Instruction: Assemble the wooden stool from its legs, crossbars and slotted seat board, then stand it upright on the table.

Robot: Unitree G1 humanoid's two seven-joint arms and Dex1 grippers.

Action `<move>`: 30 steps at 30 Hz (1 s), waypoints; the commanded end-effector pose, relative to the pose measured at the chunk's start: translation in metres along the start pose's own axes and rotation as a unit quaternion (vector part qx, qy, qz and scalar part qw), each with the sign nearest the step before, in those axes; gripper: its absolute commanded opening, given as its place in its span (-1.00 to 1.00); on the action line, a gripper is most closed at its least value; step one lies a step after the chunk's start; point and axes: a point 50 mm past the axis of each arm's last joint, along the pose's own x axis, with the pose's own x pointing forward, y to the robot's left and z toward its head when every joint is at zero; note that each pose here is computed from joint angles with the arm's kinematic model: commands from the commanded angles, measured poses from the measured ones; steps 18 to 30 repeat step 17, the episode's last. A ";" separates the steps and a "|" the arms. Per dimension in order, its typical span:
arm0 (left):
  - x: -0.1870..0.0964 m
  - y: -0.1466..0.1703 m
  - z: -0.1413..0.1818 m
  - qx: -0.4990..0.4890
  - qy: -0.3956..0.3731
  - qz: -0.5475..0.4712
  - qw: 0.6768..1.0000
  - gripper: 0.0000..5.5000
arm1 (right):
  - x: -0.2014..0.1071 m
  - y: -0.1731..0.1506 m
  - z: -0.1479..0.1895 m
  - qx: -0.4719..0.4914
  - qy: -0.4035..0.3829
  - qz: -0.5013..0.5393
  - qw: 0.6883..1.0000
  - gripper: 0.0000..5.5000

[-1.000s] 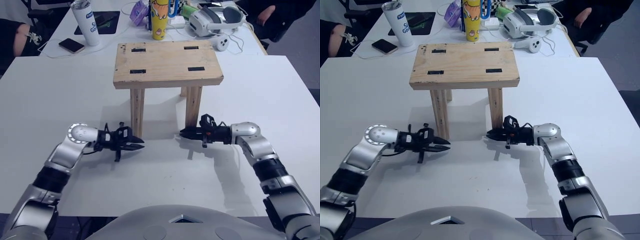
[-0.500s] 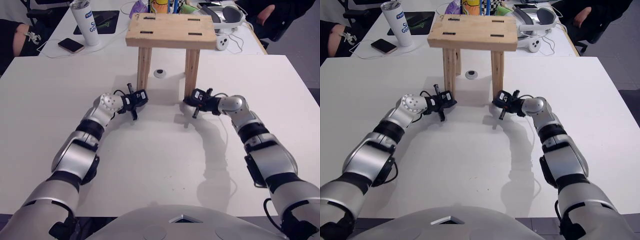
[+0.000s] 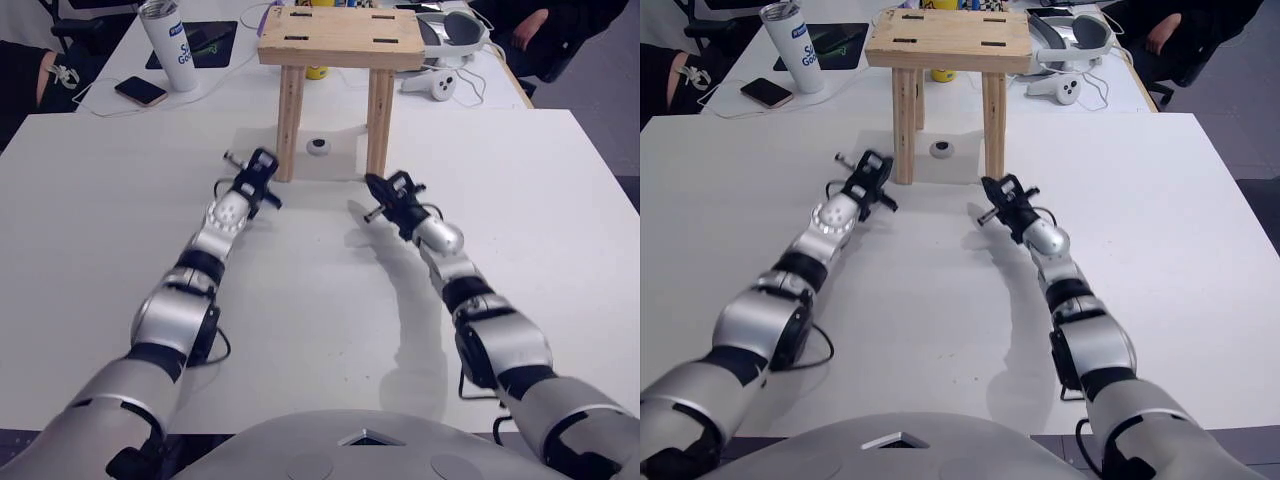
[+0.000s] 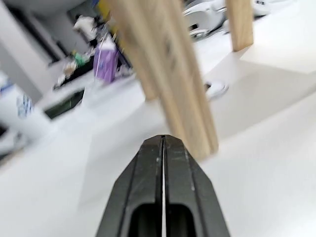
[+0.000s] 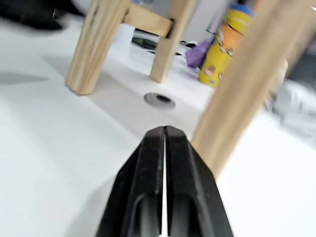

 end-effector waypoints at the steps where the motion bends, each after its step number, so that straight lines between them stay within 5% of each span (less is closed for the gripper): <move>1: -0.065 0.007 -0.029 -0.109 -0.021 0.100 0.989 -0.99 | -0.055 -0.021 -0.013 0.129 -0.011 -0.129 0.983 -1.00; 7: -0.068 0.000 -0.014 -0.104 -0.032 0.148 0.983 -0.99 | -0.063 -0.024 -0.022 0.182 0.080 -0.237 0.951 -1.00; 11: -0.060 -0.001 -0.013 -0.076 -0.010 0.190 0.979 -0.99 | -0.049 -0.028 -0.019 0.099 0.156 -0.217 0.959 -1.00; 30: -0.050 -0.004 -0.006 -0.102 -0.021 0.160 0.982 -0.99 | -0.041 -0.032 -0.011 0.101 0.132 -0.221 0.961 -1.00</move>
